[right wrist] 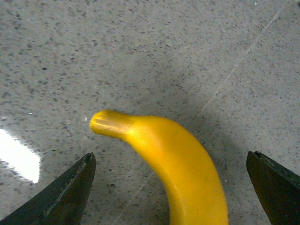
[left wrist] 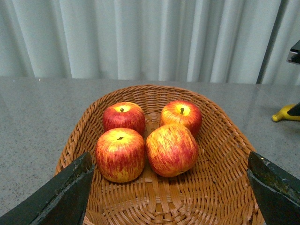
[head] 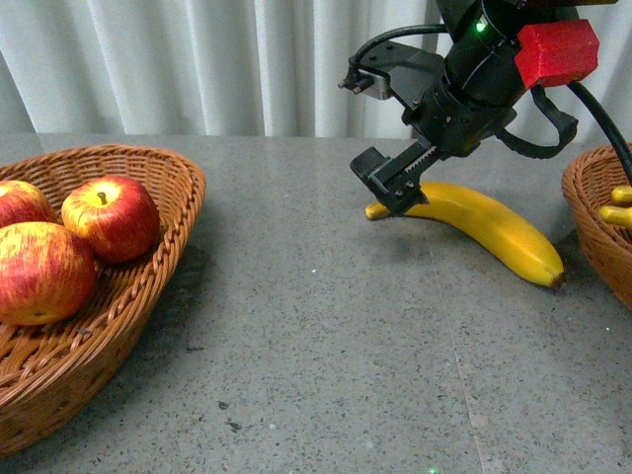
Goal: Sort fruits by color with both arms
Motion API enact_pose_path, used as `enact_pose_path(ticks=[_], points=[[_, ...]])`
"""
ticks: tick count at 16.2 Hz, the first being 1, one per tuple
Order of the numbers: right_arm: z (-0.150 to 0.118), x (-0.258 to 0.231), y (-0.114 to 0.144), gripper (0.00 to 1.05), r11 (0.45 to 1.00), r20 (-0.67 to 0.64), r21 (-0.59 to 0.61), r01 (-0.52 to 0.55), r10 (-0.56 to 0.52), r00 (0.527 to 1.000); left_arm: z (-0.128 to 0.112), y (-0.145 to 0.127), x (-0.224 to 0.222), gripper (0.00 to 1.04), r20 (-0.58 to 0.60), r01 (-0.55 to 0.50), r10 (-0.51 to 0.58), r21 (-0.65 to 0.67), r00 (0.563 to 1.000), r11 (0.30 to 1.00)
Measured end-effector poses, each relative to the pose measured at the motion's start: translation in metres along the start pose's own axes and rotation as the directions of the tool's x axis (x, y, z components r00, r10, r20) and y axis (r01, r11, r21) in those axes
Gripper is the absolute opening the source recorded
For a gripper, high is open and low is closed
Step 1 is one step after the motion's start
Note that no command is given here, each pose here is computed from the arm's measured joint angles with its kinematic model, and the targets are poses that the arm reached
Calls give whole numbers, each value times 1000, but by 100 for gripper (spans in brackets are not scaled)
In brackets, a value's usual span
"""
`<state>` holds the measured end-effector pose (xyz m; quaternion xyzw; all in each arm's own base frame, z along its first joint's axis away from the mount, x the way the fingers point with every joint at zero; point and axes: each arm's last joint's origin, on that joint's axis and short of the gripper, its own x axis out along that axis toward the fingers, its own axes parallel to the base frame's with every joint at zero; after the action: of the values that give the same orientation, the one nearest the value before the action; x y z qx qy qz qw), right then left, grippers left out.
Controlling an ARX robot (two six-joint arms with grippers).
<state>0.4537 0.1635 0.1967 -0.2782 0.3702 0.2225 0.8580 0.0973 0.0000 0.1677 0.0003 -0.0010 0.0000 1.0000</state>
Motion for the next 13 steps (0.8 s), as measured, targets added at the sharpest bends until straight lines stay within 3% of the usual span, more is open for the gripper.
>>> enact_pose_path(ticks=[5,13], points=[[-9,4,-15,98,996,-44,-83,28,-31,999,0,0,0,98,0,0,0,0,1000,1000],[-16,15,3,98,990,-83,-144,-15,3,997,0,0,0,98,0,0,0,0,1000,1000]])
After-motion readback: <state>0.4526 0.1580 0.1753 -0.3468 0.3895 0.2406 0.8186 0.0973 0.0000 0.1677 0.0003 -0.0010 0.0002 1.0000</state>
